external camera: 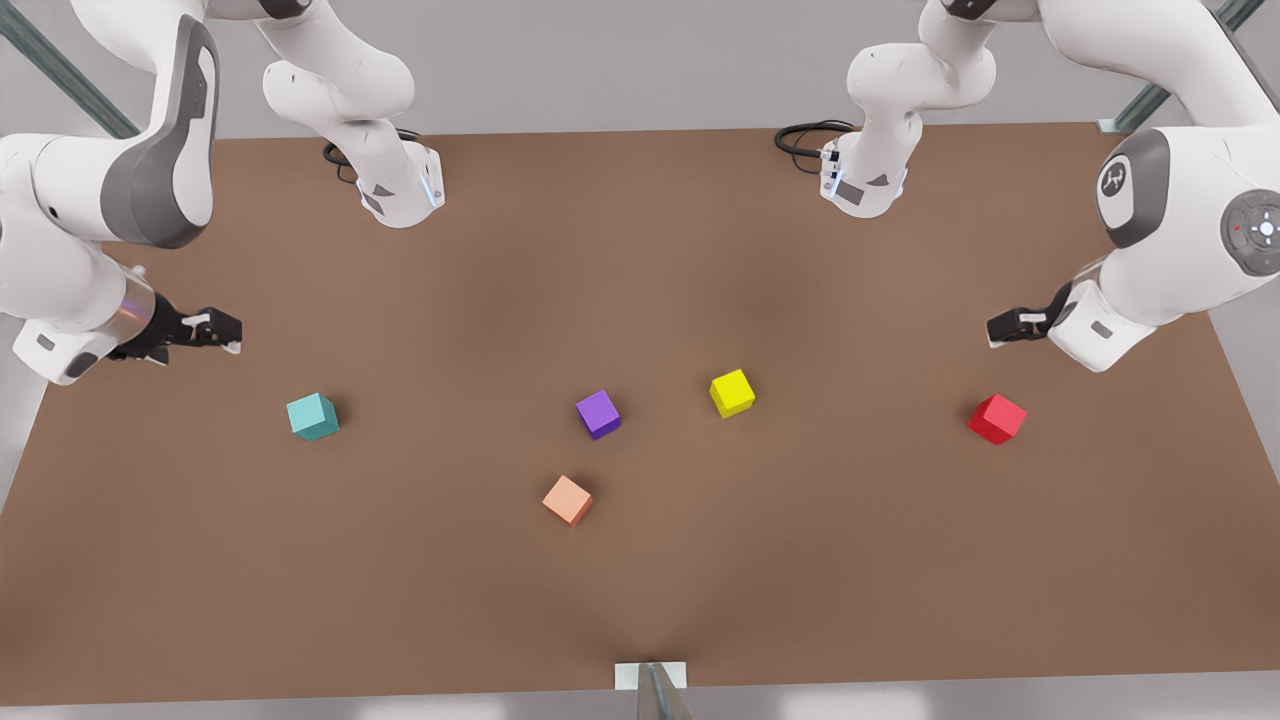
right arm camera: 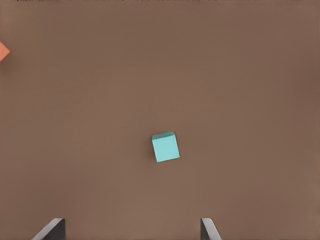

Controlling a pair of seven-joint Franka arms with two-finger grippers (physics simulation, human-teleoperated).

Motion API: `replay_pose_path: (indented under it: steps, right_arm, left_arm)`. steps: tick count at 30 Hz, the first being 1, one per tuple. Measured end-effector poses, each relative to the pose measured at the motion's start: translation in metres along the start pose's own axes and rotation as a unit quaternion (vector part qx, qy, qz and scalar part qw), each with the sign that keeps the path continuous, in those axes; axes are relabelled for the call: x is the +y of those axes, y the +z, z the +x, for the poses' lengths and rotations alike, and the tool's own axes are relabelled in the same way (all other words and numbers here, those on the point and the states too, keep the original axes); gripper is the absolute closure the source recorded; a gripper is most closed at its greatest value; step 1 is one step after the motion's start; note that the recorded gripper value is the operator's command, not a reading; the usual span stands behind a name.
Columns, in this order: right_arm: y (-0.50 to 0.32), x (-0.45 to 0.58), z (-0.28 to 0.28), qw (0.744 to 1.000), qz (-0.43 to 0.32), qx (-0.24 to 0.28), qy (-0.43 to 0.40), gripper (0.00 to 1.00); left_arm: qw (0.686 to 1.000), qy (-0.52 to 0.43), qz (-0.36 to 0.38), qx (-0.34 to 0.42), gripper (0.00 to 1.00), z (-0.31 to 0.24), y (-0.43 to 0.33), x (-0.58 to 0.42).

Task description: Pick up red wooden cube and pass to hand red wooden cube and place in blue wooden cube

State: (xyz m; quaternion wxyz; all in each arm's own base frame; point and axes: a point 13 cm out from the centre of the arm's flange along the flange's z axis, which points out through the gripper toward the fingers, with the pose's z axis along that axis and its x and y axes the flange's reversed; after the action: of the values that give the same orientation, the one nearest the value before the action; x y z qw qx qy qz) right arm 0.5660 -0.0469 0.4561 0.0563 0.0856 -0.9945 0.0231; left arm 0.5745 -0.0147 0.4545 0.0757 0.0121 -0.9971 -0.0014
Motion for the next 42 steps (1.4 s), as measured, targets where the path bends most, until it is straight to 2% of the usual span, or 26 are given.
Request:
replay_pose_path:
  steps: [3,8,13,18,26,42]
  right_arm:
    - [-0.001,-0.001,-0.003,1.0,0.001,-0.006,-0.005,0.0]
    - [-0.008,-0.009,-0.006,1.0,0.005,-0.015,-0.007,0.0]
    - [-0.007,-0.012,-0.004,1.0,0.025,-0.005,-0.016,0.0]
    - [-0.007,-0.022,-0.002,0.999,0.043,0.0,-0.018,0.0]
    - [0.006,-0.026,-0.013,0.999,0.048,0.013,-0.022,0.0]
    - [0.015,-0.026,-0.015,0.998,0.048,0.022,-0.028,0.0]
  left_arm:
    - [1.0,-0.001,-0.001,0.009,0.0,-0.009,0.015,0.002]
    - [0.995,-0.065,0.001,0.081,0.0,-0.068,0.145,0.066]
    - [0.984,-0.159,0.013,0.083,0.0,-0.082,0.248,0.128]
    - [0.967,-0.246,0.014,0.062,0.0,-0.051,0.279,0.177]
    - [0.939,-0.342,0.034,0.022,0.0,-0.053,0.32,0.181]
    - [0.901,-0.432,0.038,-0.005,0.0,-0.06,0.381,0.181]
